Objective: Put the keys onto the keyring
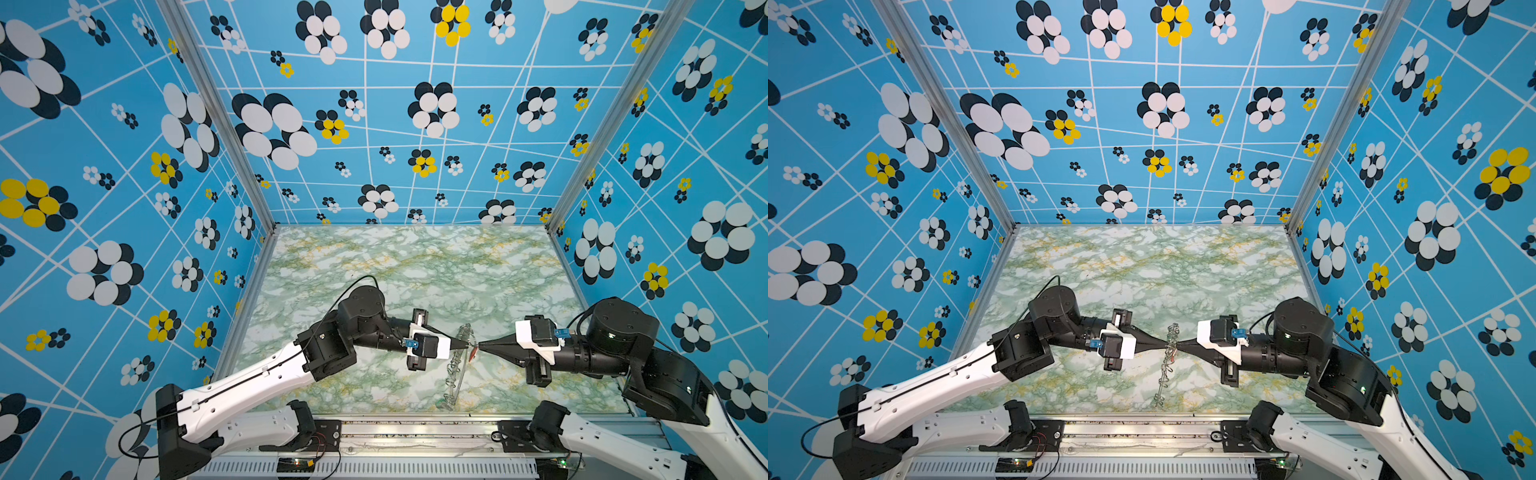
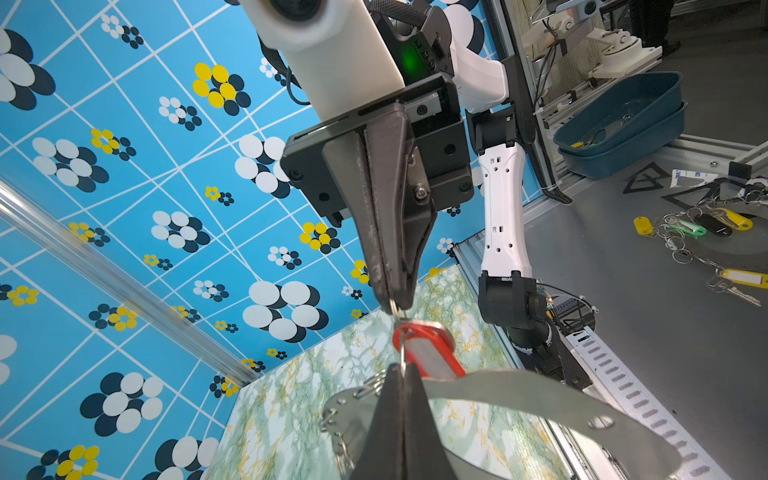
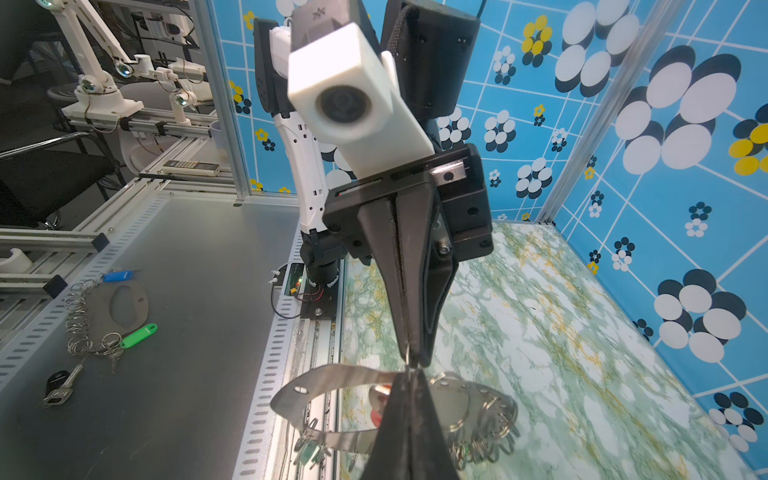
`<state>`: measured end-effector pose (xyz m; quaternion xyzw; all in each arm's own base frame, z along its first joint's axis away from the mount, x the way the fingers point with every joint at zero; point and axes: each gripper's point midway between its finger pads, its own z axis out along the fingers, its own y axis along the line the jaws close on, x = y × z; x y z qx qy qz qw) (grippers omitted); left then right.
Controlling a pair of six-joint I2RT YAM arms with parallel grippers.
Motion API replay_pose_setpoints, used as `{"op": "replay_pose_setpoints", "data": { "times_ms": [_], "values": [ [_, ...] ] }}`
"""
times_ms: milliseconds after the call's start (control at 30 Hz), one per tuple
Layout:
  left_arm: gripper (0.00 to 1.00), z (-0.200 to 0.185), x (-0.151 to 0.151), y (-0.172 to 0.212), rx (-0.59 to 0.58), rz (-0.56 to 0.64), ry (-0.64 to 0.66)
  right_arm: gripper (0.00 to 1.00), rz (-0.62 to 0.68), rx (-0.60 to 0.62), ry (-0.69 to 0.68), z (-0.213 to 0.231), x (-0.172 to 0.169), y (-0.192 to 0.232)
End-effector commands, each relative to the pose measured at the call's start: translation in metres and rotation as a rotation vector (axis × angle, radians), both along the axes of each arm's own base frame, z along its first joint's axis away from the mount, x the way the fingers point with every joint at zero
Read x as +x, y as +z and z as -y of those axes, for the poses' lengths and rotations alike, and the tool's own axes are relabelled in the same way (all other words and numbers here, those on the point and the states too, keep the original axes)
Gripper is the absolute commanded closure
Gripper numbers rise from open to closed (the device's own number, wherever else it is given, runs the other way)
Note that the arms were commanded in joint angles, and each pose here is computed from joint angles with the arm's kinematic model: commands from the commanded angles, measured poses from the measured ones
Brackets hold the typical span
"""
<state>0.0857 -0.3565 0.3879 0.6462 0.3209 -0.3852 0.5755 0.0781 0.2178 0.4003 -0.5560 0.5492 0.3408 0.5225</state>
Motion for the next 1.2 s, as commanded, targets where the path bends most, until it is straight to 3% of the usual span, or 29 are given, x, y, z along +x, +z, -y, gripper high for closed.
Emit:
{"op": "replay_pose_setpoints", "data": {
  "times_ms": [0,1167],
  "values": [
    [1.0,-0.008,-0.004,0.017,-0.073,0.048,-0.022,1.0,0.009,0.022,-0.018,-0.004,0.006,0.006],
    [1.0,-0.011,0.006,0.012,-0.073,0.044,-0.005,1.0,0.013,-0.004,-0.041,0.001,0.007,-0.005]
  ]
}}
